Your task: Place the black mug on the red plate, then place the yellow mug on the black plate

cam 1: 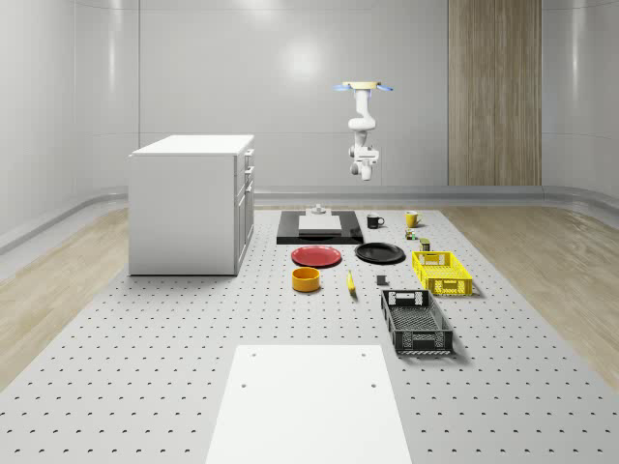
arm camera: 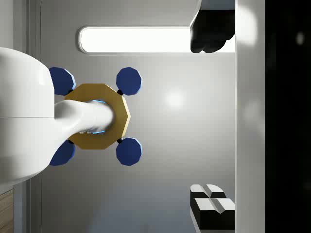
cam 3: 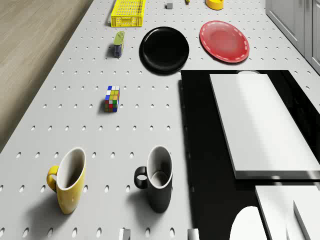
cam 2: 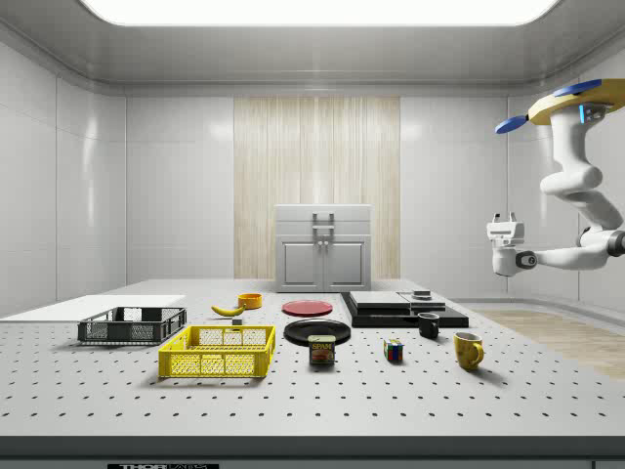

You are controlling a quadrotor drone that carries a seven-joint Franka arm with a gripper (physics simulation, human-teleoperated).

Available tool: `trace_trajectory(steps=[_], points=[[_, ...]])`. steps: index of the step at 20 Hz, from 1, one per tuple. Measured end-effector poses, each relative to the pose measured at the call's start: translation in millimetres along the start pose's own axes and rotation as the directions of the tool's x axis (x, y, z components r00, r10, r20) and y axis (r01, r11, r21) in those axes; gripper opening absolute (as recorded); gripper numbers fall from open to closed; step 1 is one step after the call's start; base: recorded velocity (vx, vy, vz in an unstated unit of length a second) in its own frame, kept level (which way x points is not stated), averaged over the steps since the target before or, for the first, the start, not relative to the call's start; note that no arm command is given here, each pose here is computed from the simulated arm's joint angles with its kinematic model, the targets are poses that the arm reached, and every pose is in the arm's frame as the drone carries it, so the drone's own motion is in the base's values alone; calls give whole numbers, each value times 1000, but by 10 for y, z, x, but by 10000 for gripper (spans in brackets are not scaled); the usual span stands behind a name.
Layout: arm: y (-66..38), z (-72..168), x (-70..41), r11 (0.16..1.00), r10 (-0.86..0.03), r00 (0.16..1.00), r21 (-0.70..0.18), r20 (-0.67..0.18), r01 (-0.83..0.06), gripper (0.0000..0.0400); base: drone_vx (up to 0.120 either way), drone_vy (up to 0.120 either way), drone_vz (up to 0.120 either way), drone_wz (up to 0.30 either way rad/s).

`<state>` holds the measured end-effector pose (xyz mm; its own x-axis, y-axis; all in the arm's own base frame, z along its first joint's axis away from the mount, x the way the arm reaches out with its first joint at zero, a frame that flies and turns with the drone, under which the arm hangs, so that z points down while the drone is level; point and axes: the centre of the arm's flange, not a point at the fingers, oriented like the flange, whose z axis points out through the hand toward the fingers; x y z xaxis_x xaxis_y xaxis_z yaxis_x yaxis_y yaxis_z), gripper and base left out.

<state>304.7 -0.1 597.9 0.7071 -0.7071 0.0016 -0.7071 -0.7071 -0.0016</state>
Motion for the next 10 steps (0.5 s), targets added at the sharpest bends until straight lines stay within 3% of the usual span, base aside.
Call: trace_trajectory(steps=[6, 10], points=[[25, -432, -24, 1000, 0, 1000, 3, -3, 0, 400, 0, 0, 0, 0], [14, -664, -14, 1000, 0, 1000, 6, -6, 0, 400, 110, 0, 0, 0]])
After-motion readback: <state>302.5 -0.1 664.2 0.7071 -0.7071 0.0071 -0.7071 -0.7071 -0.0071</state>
